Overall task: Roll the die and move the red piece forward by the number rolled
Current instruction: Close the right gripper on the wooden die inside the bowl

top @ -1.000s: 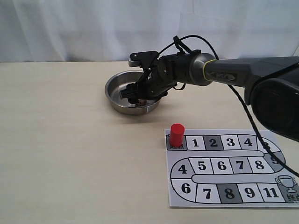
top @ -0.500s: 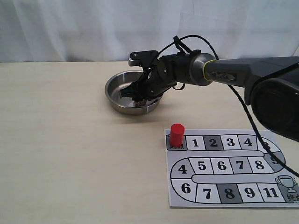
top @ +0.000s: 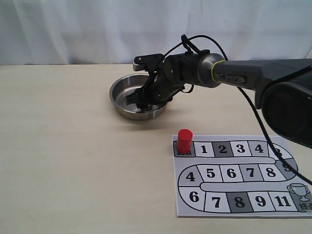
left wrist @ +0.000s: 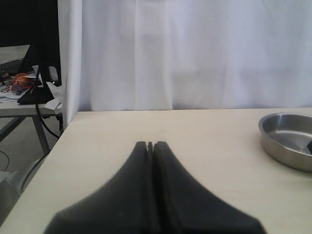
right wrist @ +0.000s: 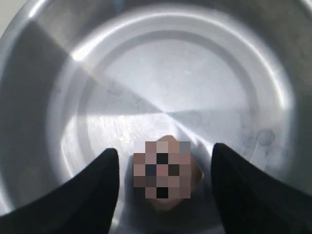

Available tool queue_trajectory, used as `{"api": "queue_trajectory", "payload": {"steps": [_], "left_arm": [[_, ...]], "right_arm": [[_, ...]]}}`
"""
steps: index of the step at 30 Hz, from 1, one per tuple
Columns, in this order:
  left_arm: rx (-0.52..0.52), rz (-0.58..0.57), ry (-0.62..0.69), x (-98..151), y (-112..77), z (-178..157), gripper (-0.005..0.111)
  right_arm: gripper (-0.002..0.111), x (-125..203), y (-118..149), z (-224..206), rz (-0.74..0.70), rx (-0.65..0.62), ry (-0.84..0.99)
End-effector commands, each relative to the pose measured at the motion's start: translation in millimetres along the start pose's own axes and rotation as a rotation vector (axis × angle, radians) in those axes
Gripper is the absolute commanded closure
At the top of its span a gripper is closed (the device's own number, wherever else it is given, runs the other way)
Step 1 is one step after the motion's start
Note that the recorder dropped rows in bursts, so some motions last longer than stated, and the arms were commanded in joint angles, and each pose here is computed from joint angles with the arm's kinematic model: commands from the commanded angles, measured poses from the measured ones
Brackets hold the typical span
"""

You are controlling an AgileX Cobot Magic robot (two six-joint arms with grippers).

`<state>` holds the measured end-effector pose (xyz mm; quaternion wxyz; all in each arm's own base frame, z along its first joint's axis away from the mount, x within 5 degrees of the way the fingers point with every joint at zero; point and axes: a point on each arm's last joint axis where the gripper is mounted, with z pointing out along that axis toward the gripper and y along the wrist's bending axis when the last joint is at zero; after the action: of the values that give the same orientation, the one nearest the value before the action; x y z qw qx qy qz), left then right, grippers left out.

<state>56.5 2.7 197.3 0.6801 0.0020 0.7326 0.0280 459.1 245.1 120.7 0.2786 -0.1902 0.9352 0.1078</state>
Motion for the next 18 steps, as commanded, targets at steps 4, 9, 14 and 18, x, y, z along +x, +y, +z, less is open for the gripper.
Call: {"api": "queue_trajectory", "payload": {"steps": [4, 9, 14, 18], "left_arm": [[0.001, -0.003, -0.02, -3.0, 0.0, -0.4, 0.107], [0.001, -0.003, -0.02, -3.0, 0.0, -0.4, 0.107], [0.001, -0.003, -0.02, -3.0, 0.0, -0.4, 0.107], [0.001, -0.003, -0.017, -2.8, 0.0, -0.4, 0.107]], "right_arm": [[0.057, -1.6, -0.8, -1.7, -0.021, 0.004, 0.014], [0.069, 2.4, -1.5, 5.1, -0.021, 0.005, 0.022], [0.068, 2.0, -1.5, 5.1, -0.021, 0.005, 0.016], [0.097, -3.4, -1.0, 2.8, -0.021, 0.004, -0.006]]}}
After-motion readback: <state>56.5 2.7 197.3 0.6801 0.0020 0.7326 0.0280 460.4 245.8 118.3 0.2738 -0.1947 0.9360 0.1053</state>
